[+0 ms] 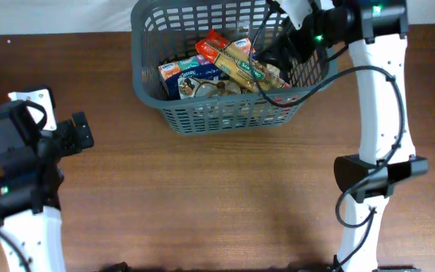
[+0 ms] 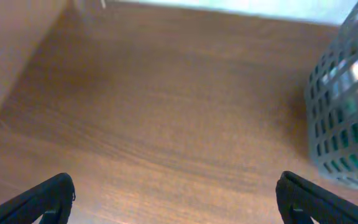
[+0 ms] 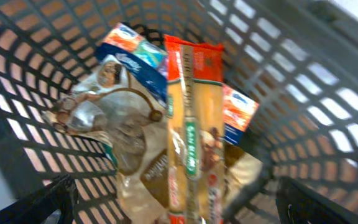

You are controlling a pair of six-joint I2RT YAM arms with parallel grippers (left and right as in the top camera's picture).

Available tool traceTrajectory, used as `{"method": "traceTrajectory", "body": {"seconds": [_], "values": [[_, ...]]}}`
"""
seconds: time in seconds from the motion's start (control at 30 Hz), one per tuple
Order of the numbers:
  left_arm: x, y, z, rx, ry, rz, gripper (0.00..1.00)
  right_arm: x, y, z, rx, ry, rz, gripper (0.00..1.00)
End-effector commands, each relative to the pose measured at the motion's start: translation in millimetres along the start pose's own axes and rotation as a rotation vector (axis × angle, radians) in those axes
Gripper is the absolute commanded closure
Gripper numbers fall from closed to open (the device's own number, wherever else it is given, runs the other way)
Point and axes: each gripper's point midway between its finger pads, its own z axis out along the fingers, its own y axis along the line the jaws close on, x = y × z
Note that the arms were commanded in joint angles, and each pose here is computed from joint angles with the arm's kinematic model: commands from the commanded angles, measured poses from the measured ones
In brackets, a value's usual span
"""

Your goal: Pack container

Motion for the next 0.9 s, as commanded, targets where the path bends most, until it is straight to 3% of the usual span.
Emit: {"method": "traceTrajectory", "body": {"seconds": [0.0, 0.27, 0.5, 0.6, 0.87], "values": [[-43.4, 6.7, -56.9, -0.030, -0.192, 0.013, 0.01, -20.1, -0.5, -82.1, 0.225, -0.050, -0.061, 0.01], [-91.6, 11.7, -138.8, -0.060, -0.431, 0.012, 0.01, -23.3, 17.2, -187.6, 0.537, -0.071, -0.053, 0.01], [-119.1, 13.8, -182.2, -0.067, -0.558, -0.009, 0.01, 13.1, 44.9, -272.2, 0.781, -0.113, 0.286, 0.01], [-123.4, 14.0, -189.4, -0.058, -0.583, -0.044, 0.01, 29.4, 61.0, -298.8, 0.842, -0.159, 0.432, 0.01], [-108.6, 10.0, -251.3, -0.052, -0.716, -0.050, 0.01, 40.7, 128.4, -379.2, 0.920, -0.383, 0.414, 0.01]]}}
